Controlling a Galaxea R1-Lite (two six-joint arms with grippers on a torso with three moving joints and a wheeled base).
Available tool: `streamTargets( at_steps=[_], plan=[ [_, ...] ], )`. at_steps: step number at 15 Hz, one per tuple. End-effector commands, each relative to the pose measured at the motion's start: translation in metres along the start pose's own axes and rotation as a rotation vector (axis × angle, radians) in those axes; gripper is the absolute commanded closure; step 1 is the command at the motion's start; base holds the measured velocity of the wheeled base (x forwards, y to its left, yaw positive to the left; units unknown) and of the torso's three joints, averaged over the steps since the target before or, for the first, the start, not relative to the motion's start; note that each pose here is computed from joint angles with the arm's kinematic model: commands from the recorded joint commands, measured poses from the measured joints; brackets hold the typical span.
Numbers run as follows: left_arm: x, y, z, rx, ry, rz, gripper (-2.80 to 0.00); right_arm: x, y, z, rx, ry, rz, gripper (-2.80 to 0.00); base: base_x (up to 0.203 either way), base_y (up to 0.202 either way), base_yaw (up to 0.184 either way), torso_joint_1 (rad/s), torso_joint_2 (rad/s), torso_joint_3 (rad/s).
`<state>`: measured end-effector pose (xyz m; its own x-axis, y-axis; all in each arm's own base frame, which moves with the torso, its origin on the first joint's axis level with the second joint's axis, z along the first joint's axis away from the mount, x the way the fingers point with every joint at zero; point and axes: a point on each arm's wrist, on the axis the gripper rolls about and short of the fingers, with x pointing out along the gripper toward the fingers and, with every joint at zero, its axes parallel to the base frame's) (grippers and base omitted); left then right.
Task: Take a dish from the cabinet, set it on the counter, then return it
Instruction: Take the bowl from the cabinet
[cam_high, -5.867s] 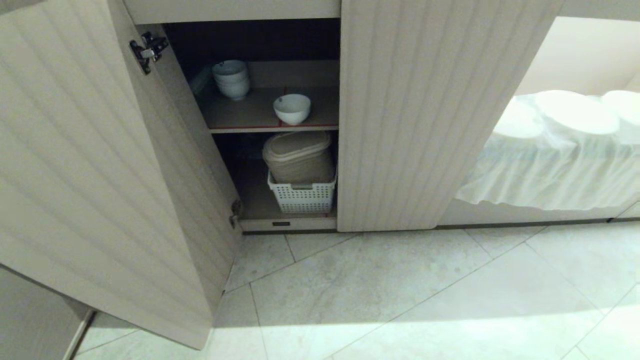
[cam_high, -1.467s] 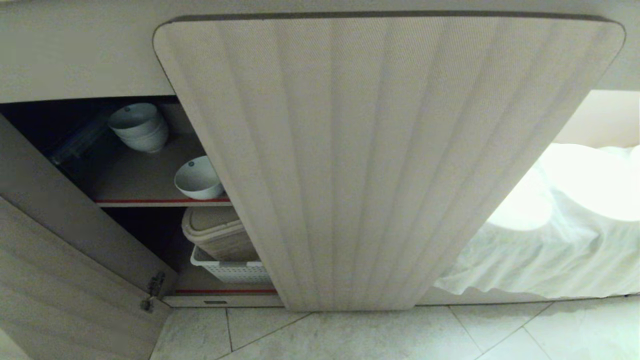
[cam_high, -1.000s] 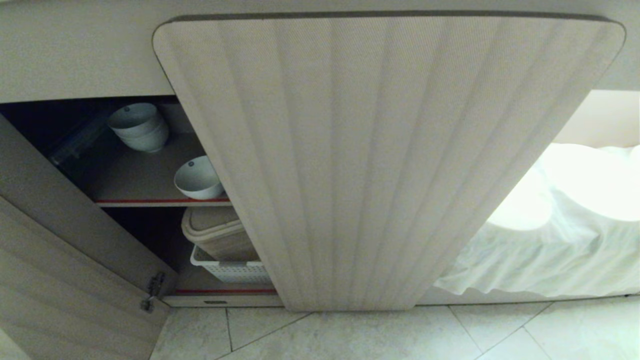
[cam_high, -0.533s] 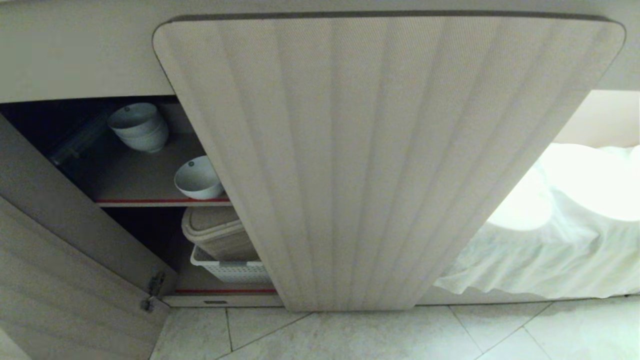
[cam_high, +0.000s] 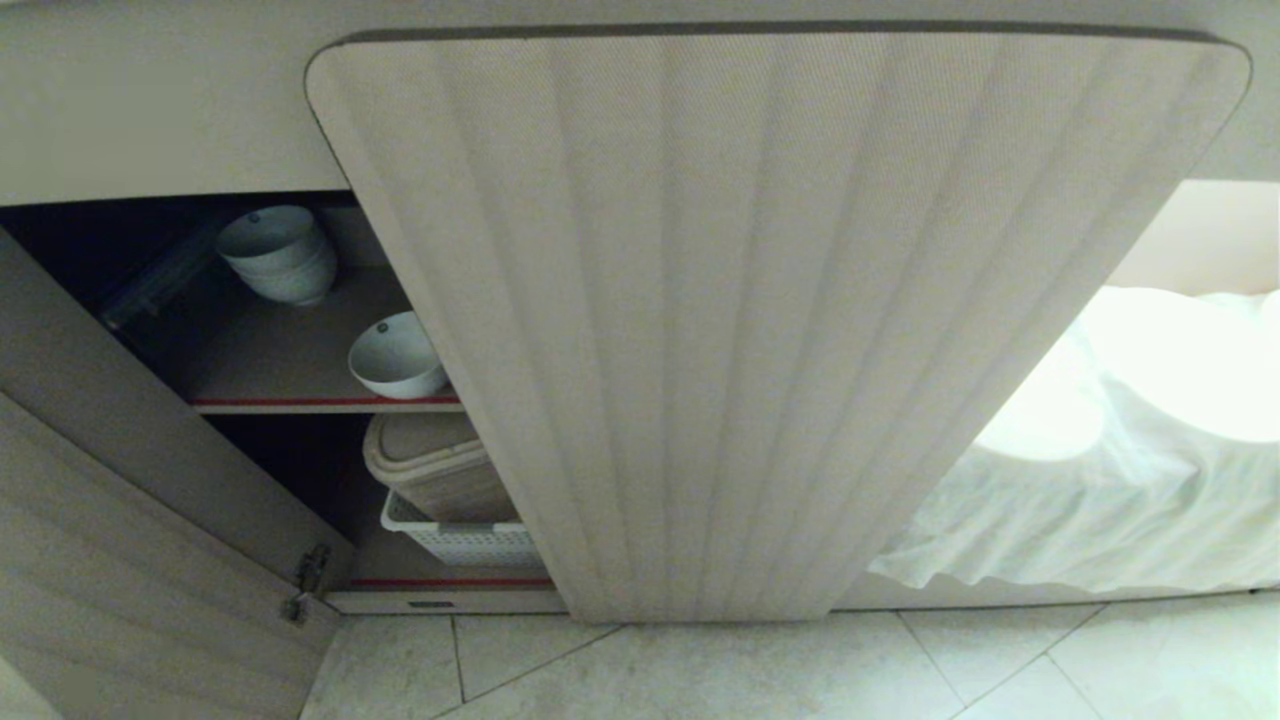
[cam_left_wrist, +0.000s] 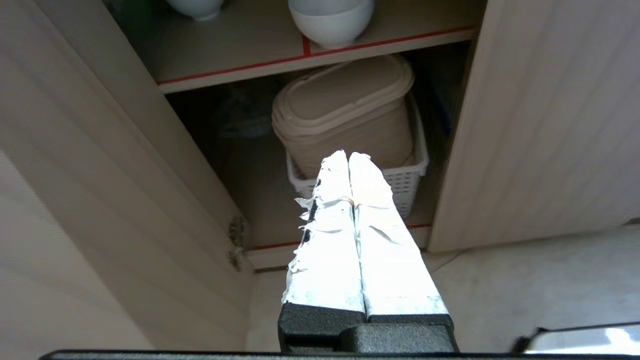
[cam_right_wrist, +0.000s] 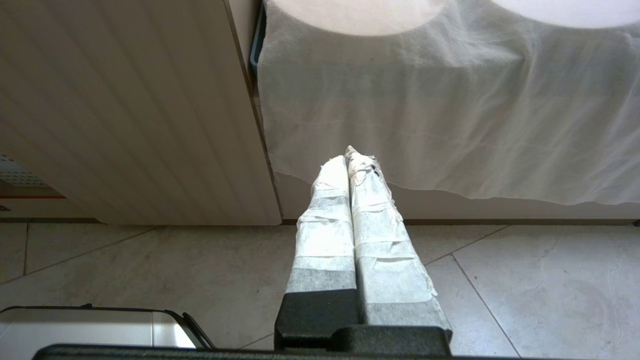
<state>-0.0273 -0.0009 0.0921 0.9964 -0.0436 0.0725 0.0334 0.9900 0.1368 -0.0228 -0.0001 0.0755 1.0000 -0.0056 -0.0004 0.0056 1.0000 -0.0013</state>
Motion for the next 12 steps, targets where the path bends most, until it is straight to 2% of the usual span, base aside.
streamTargets(
  at_steps=[1, 6, 9, 12],
  plan=[
    [-0.004, 0.001, 0.008, -0.021, 0.004, -0.008, 0.0, 0.0, 0.0, 0.0, 0.0, 0.0, -0.001, 0.0, 0.0, 0.0, 0.0, 0.0, 0.0, 0.0],
    [-0.013, 0.003, 0.028, -0.076, 0.036, -0.013, 0.0, 0.0, 0.0, 0.0, 0.0, 0.0, 0.001, 0.0, 0.0, 0.0, 0.0, 0.0, 0.0, 0.0],
    [-0.006, 0.006, 0.045, -0.112, 0.077, -0.016, 0.0, 0.0, 0.0, 0.0, 0.0, 0.0, 0.001, 0.0, 0.0, 0.0, 0.0, 0.0, 0.0, 0.0],
    [0.012, 0.01, 0.066, -0.202, 0.161, -0.006, 0.0, 0.0, 0.0, 0.0, 0.0, 0.0, 0.001, 0.0, 0.0, 0.0, 0.0, 0.0, 0.0, 0.0]
  ],
)
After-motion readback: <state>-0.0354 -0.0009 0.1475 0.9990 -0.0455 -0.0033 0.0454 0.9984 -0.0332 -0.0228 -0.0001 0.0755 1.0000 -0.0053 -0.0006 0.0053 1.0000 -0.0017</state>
